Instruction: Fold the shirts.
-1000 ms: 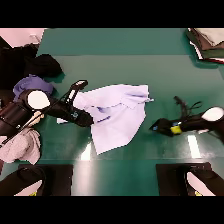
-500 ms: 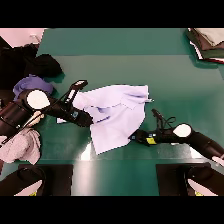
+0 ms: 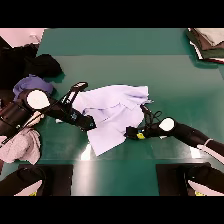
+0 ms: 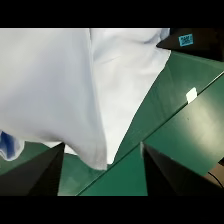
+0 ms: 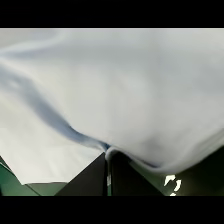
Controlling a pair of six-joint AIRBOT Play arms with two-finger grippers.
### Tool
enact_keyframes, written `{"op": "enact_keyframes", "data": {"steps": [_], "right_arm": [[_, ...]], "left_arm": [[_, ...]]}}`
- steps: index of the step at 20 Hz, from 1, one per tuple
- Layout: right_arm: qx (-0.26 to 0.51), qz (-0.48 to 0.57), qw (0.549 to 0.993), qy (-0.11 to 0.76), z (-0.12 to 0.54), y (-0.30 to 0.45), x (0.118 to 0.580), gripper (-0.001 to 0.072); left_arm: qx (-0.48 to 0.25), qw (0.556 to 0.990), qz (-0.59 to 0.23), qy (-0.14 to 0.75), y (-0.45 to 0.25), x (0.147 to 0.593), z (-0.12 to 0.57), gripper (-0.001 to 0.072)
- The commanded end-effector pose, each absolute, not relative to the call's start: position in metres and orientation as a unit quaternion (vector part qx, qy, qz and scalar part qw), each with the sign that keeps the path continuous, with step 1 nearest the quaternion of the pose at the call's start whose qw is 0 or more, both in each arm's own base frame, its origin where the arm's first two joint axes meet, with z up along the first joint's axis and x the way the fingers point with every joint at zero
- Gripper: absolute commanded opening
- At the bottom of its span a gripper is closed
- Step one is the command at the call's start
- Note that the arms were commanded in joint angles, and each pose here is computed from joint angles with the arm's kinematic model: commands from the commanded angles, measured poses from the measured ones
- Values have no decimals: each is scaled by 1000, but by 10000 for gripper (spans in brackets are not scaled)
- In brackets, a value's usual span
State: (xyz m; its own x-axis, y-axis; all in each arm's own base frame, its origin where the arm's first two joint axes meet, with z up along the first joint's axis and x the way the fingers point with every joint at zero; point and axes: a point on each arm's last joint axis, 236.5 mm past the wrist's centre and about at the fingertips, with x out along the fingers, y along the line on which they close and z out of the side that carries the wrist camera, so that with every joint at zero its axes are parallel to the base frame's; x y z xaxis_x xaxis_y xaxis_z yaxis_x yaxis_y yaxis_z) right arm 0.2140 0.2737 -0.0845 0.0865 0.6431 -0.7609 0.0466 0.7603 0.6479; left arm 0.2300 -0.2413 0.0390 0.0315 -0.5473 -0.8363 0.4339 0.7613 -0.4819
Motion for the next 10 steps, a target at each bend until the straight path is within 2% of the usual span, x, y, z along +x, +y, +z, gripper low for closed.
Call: {"op": "enact_keyframes", "data": {"steps": [1, 2, 7, 10], "right_arm": [[257, 217, 701, 629, -72, 263, 225, 16], [255, 213, 704, 628, -70, 254, 228, 16], [246, 158, 729, 619, -56, 178, 249, 16], [265, 102, 740, 610, -47, 120, 257, 16]], "left_arm": [[-43, 727, -332, 600, -238, 237, 32, 529], [-43, 729, -327, 600, -236, 238, 26, 481], [-56, 709, -293, 639, -223, 217, -20, 484], [-81, 699, -289, 649, -227, 210, -25, 511]]}}
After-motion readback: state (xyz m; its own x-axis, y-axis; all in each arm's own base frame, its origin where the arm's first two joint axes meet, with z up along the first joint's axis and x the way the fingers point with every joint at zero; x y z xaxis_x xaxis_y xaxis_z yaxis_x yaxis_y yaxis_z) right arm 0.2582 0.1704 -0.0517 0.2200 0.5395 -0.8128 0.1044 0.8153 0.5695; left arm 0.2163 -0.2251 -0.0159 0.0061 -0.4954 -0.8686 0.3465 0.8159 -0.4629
